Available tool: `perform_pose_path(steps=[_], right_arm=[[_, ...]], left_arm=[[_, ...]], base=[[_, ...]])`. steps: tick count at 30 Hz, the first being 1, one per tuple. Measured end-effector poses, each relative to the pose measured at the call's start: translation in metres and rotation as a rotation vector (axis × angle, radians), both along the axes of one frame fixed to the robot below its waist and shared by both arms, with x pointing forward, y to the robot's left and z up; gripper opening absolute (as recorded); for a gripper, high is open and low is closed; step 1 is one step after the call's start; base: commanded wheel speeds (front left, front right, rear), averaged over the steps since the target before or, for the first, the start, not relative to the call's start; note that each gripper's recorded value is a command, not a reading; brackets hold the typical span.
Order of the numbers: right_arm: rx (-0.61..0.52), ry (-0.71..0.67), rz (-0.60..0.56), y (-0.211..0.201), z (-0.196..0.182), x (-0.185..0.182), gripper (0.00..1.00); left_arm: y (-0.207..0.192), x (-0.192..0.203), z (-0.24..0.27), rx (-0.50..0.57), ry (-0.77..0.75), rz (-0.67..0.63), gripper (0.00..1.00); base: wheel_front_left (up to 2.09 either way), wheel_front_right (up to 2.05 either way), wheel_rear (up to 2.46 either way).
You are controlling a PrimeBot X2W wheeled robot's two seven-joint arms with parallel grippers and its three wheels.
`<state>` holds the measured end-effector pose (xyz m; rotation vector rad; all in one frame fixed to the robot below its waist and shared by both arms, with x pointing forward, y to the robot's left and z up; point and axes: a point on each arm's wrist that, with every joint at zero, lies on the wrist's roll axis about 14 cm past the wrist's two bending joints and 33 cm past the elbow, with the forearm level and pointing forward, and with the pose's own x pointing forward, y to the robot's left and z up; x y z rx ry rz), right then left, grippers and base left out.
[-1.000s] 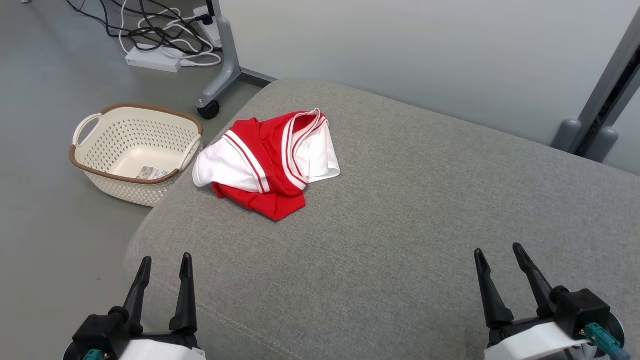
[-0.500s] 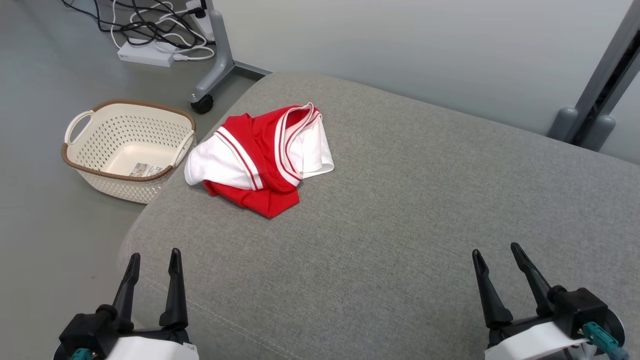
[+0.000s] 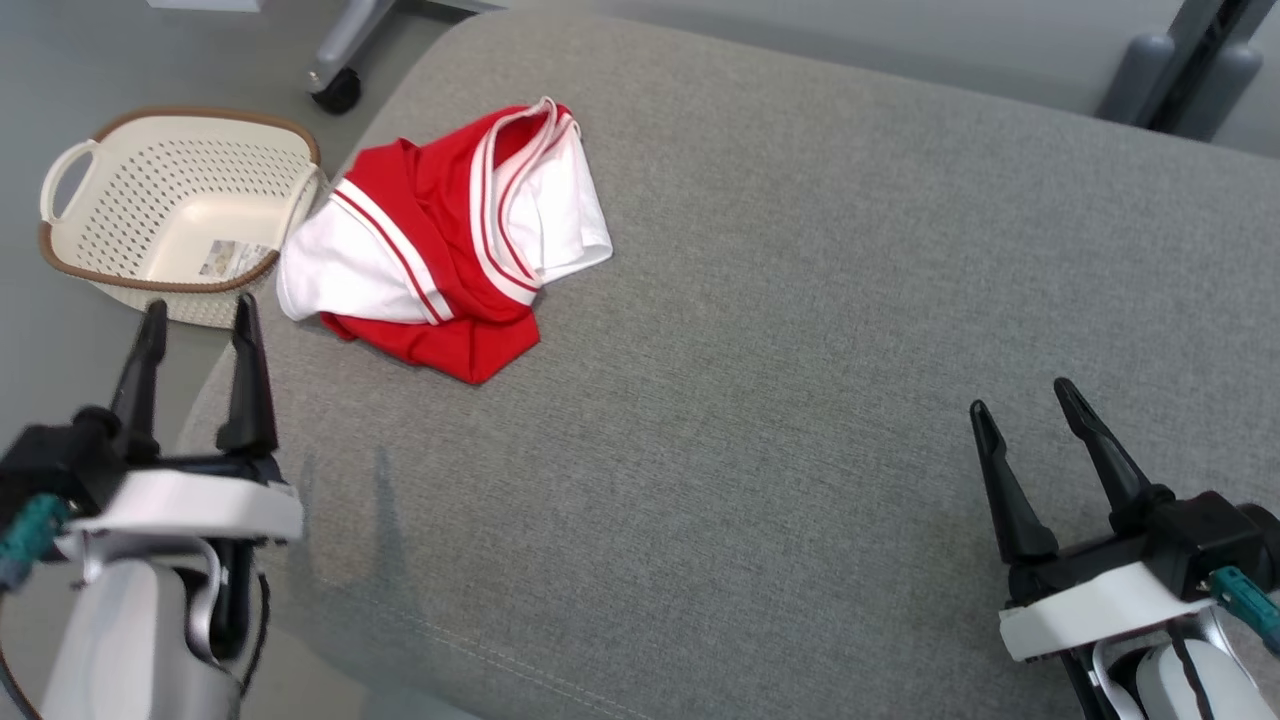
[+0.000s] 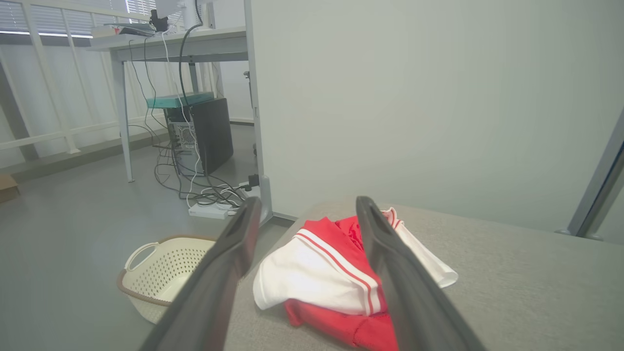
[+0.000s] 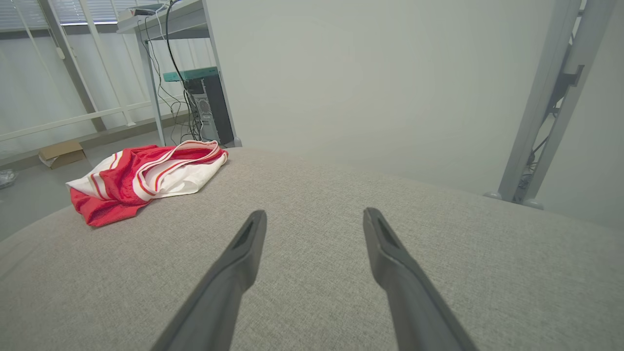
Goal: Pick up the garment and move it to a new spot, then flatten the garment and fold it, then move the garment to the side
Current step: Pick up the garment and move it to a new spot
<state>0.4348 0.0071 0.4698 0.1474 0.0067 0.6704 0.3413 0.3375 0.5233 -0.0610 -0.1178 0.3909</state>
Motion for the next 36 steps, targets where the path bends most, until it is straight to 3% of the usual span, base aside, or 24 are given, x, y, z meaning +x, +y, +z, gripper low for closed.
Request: perform_pose_path(steps=[3,11,14,16,26,36], right_arm=[[0.005,0.006,-0.006,-0.003,-0.007,0.011,1.0],[-0.001,0.051,-0.055,-0.022,-0.034,0.029,1.0],[-0.005,0.064,-0.074,-0.029,-0.042,0.033,1.0],[-0.008,0.071,-0.097,-0.037,-0.047,0.038,1.0],[-0.034,0.099,-0.154,-0.06,-0.065,0.044,1.0],[-0.041,0.1,-0.18,-0.07,-0.07,0.047,1.0]], left_arm=[[0.017,0.032,-0.014,-0.021,0.081,-0.016,1.0],[0.011,0.121,-0.057,-0.254,0.354,-0.142,1.0],[0.01,0.14,-0.069,-0.225,0.447,-0.177,1.0],[0.0,0.155,-0.088,-0.276,0.521,-0.2,1.0],[-0.004,0.173,-0.145,-0.328,0.753,-0.188,1.0],[-0.002,0.174,-0.171,-0.302,0.85,-0.162,1.0]], base=[[0.0,0.0,0.0],[0.0,0.0,0.0],[0.0,0.0,0.0],[0.0,0.0,0.0],[0.0,0.0,0.0],[0.0,0.0,0.0]])
